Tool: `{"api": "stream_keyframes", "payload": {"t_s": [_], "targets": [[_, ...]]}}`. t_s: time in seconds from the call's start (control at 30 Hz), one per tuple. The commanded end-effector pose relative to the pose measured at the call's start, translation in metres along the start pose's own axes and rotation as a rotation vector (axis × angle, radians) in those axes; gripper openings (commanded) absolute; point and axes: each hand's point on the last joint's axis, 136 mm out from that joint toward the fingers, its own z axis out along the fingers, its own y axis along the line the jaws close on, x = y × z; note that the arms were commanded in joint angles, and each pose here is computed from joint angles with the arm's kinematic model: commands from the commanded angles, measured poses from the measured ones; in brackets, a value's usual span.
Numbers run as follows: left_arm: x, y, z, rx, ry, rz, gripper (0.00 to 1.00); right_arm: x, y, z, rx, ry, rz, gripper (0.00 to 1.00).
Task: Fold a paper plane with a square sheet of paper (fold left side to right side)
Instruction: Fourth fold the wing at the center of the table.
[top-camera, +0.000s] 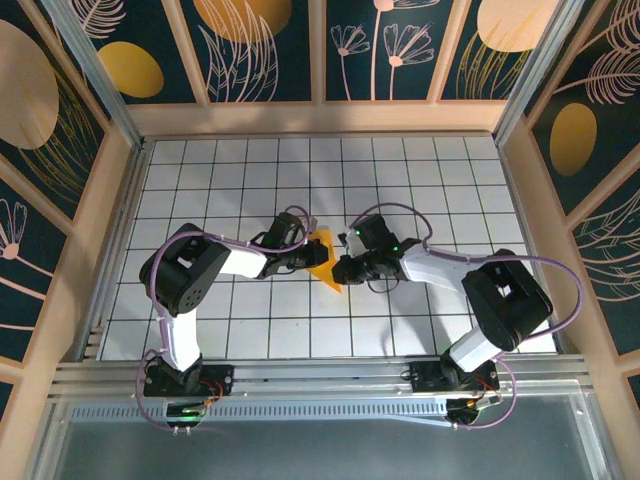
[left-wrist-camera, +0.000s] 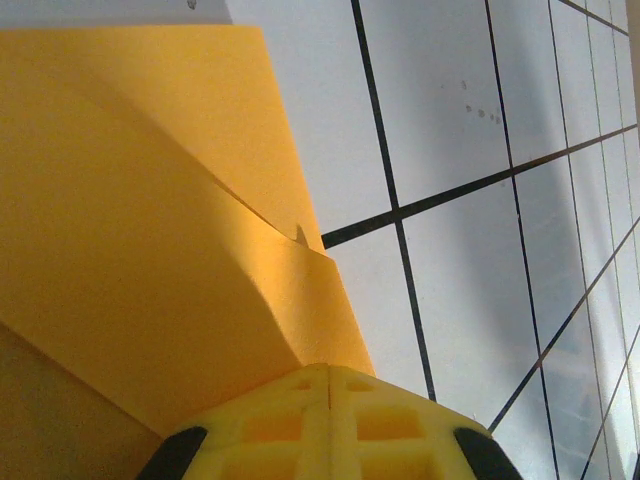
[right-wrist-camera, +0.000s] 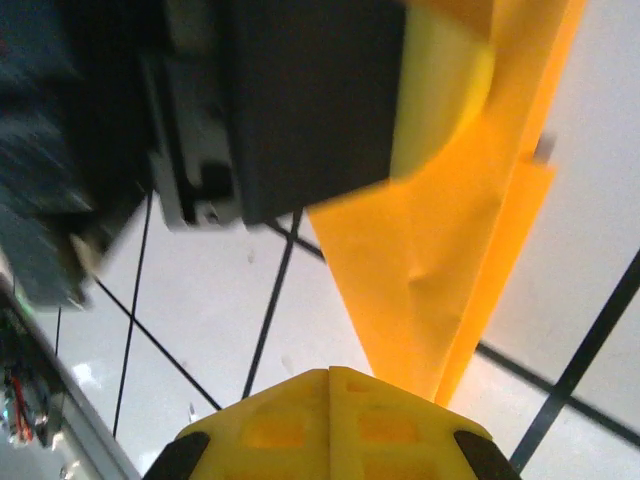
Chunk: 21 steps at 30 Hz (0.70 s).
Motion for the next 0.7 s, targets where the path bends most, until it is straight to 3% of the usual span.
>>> {"api": "stream_keyframes", "payload": {"t_s": [0.0, 0.67], "targets": [[0.023, 0.039, 0.001, -0.134, 0.048, -0.055, 0.00, 0.004, 0.010, 0.006, -0.089, 0.012, 0.037, 0.00], [0.023, 0.040, 0.000, -0.134, 0.045, -0.057, 0.00, -0.015, -0.012, 0.027, -0.017, 0.011, 0.050, 0.00]]}}
